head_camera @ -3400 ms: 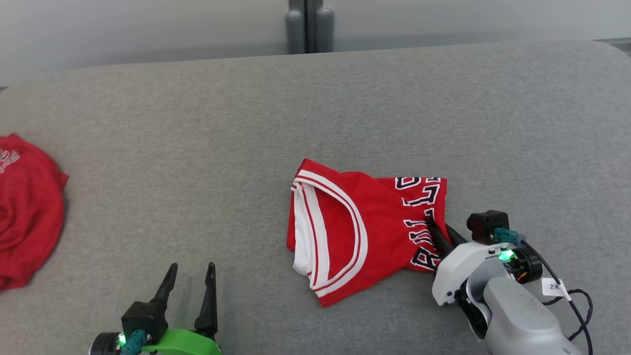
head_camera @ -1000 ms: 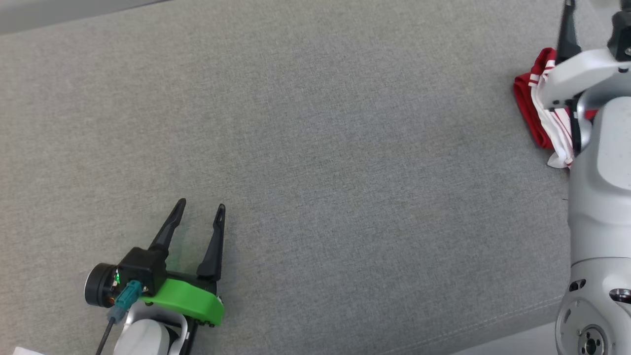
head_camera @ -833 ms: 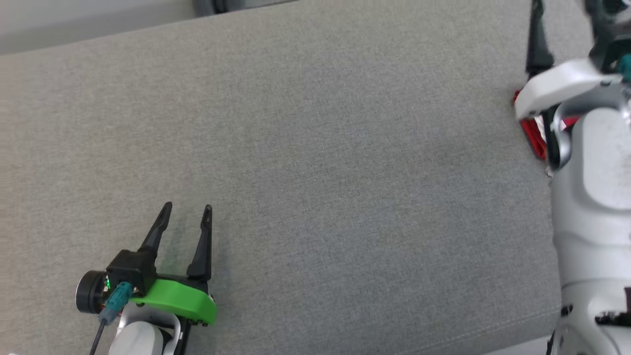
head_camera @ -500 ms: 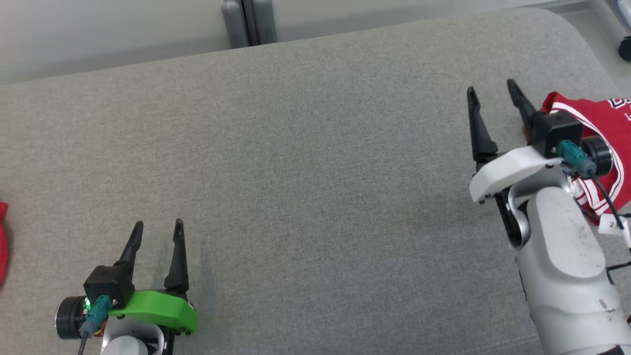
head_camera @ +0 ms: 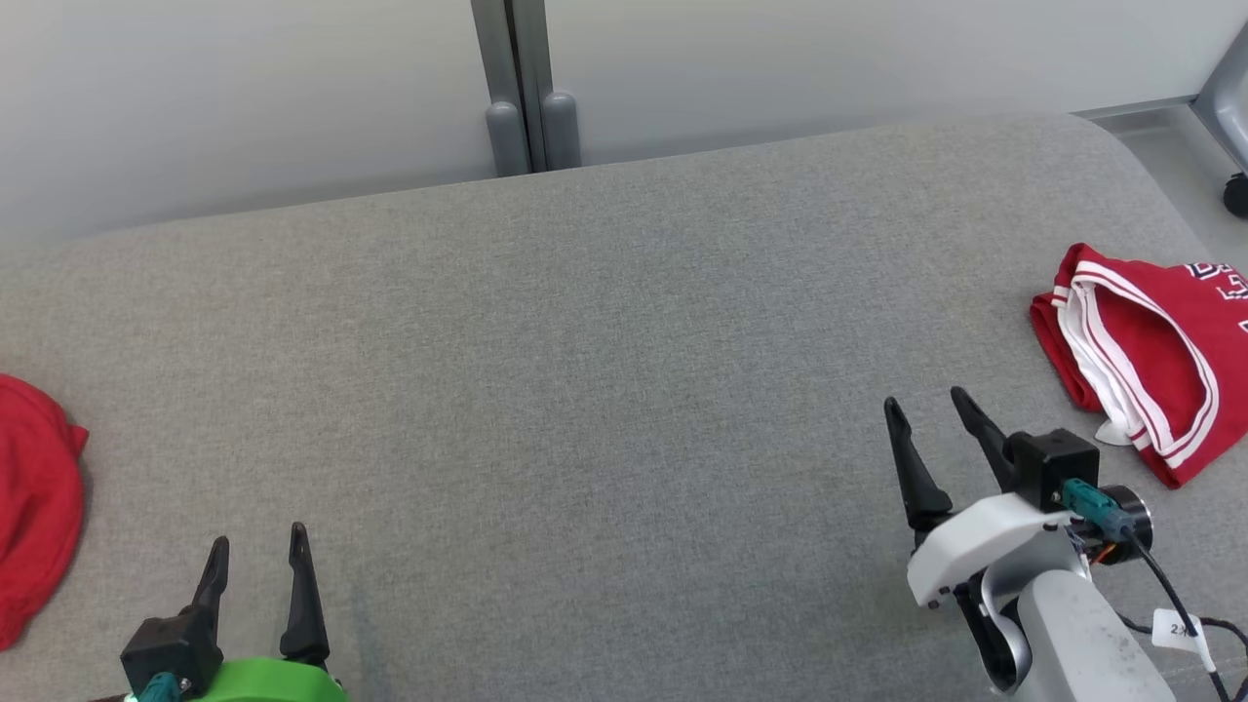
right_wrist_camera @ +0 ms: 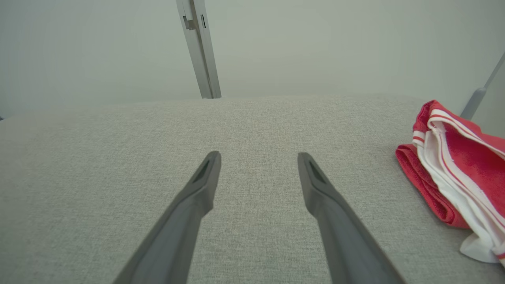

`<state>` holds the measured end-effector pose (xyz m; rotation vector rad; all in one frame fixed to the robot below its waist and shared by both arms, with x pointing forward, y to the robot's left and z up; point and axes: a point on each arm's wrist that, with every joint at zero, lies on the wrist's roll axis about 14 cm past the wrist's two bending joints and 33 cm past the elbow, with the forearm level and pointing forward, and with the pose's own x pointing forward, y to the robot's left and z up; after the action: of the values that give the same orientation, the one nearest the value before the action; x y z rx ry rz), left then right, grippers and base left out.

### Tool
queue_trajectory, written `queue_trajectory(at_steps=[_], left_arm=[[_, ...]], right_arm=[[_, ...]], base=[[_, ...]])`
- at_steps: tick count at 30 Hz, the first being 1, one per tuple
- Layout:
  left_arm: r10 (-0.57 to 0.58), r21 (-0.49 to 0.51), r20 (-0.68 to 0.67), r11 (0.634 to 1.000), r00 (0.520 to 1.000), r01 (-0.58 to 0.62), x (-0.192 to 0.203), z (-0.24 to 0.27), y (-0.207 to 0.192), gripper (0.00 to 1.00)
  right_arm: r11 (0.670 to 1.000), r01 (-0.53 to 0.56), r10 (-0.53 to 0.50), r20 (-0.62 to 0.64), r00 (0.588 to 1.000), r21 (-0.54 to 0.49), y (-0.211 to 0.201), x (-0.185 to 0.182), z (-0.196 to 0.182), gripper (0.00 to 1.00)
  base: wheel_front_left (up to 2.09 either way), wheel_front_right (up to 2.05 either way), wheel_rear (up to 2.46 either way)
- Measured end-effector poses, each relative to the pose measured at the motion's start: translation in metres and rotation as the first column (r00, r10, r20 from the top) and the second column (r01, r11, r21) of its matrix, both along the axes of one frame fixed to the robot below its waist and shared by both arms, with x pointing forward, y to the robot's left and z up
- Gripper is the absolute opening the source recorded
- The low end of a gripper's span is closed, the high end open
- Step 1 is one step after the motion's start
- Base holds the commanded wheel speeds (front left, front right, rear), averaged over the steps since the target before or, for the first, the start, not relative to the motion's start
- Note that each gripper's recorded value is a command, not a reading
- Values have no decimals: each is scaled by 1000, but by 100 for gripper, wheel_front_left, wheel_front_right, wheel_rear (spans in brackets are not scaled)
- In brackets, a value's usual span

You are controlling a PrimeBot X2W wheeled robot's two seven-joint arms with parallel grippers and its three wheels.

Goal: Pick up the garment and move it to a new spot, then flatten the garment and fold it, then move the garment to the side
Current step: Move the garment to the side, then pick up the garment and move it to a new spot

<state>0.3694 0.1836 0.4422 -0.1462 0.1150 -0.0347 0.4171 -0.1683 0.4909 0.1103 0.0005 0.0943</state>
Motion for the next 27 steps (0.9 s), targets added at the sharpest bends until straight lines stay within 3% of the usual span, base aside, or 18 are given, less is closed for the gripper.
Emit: queue_trajectory(at_steps=[6,14,21,27], left_arm=[[16,-1,-14,1000,1000,-16,-12,-4,4,100],[42,-23,-27,999,999,-43,-17,-8,10,100],[164,-21,-31,986,986,-164,-30,-8,47,100],[307,-5,-62,952,950,-308,-65,-15,89,100]], right_arm=[[1000,-2,3,-41,999,8,2,-14,-15,100],[999,-48,48,-46,998,8,19,-5,-18,100],[991,-132,134,-64,989,28,52,9,-25,100],[967,-251,254,-77,964,45,100,19,-31,100]], base=[[0,0,0],[0,0,0],[0,0,0],[0,0,0]])
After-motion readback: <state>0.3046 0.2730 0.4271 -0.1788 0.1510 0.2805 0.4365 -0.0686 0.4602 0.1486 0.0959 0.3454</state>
